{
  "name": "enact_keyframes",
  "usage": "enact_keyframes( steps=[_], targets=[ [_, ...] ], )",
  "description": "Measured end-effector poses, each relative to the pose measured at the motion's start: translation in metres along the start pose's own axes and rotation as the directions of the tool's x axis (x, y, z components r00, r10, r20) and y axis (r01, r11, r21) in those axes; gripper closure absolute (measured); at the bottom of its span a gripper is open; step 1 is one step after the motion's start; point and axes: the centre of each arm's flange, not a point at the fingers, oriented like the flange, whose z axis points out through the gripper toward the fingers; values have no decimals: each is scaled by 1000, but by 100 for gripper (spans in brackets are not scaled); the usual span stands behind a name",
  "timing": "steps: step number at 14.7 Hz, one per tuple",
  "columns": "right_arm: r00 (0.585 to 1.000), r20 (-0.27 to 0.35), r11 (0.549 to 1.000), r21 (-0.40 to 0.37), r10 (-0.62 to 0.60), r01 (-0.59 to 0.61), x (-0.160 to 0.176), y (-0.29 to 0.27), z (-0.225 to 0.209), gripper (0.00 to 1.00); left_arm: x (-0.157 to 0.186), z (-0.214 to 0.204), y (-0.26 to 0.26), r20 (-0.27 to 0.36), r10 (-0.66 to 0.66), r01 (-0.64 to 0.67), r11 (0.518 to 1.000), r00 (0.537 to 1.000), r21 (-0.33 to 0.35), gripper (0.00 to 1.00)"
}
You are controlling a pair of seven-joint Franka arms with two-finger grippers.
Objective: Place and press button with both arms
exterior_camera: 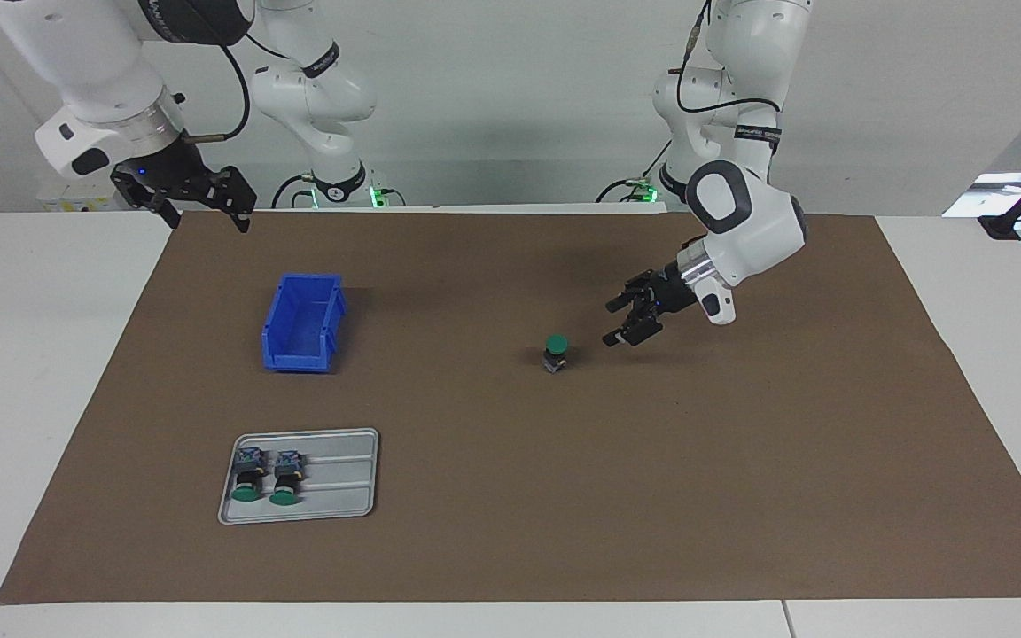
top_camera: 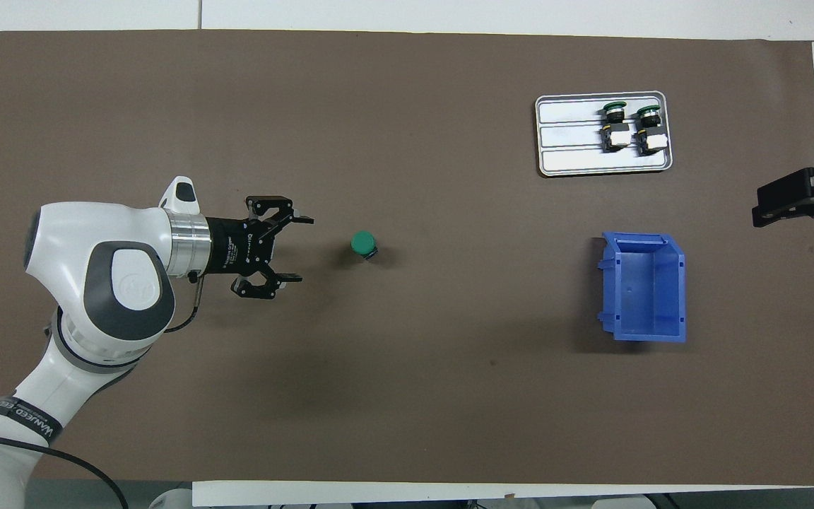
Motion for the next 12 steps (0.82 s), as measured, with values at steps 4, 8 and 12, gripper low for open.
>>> enact_keyframes(
  steps=[4, 8, 12],
  targets=[
    [1000, 0, 1000, 0, 0, 0, 0, 0, 0, 0, -13, -18, 23, -106, 191, -182, 979, 976, 91, 0],
    [1000, 0, 1000, 0, 0, 0, 0, 0, 0, 0, -30, -36, 44, -182, 354, -314, 924, 917, 216, 0],
    [1000, 0, 1000, 0, 0, 0, 0, 0, 0, 0, -62, -44, 61, -219, 520, -413, 822, 826, 393, 10]
  ],
)
